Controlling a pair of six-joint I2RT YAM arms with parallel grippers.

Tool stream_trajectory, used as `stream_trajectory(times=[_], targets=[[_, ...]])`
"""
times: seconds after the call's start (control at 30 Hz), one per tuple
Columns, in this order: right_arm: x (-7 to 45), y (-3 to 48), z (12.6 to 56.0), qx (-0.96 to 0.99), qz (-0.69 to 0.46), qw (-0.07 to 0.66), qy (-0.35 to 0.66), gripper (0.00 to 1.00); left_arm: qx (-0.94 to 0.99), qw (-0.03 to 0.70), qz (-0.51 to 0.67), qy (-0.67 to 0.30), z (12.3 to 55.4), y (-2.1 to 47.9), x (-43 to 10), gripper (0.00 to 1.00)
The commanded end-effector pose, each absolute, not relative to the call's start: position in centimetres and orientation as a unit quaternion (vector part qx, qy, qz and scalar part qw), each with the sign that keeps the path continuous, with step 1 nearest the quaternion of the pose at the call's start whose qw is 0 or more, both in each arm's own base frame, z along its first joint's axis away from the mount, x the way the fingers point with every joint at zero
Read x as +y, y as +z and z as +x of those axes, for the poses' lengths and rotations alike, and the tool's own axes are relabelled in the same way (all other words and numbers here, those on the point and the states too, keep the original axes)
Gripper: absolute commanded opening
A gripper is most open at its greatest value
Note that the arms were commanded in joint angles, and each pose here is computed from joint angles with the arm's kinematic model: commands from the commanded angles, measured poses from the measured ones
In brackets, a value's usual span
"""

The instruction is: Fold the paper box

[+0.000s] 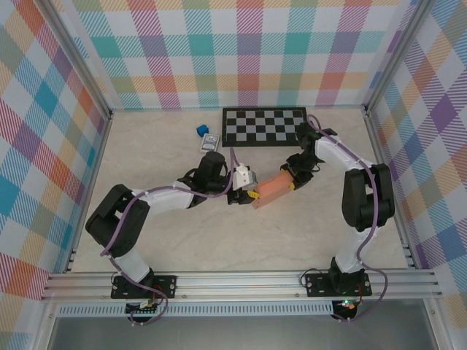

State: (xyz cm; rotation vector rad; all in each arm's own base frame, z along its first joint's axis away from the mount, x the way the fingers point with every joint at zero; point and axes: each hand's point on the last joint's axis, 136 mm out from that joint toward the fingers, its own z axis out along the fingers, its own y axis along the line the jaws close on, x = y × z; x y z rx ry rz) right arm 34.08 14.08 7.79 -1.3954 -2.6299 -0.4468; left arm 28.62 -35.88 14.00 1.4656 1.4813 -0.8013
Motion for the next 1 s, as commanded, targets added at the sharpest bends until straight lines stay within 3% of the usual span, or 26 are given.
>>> stream_trajectory(times=[0.0, 0.2, 0.37, 0.67, 0.97], targets=[[14.3, 7.7, 34.0, -0.873, -0.458, 0.076, -0.148, 0.28, 0.563, 0.427, 0.622, -0.339, 27.0, 14.2, -36.9, 0.47], [14.2, 7.5, 33.9, -0.874, -0.457, 0.075, -0.145, 0.27, 0.525, 0.429, 0.666, -0.311, 25.6, 13.3, -36.4, 0.28], [14.2, 7.4, 33.9, -0.873, -0.459, 0.077, -0.144, 0.27, 0.501, 0.429, 0.696, -0.283, 24.6, 12.8, -37.0, 0.20], [14.2, 7.3, 33.9, -0.870, -0.466, 0.077, -0.142, 0.27, 0.474, 0.431, 0.722, -0.259, 23.3, 12.1, -38.0, 0.20], [14.5, 6.6, 34.5, -0.864, -0.474, 0.064, -0.158, 0.26, 0.450, 0.382, 0.778, -0.216, 21.8, 8.5, -37.1, 0.20]])
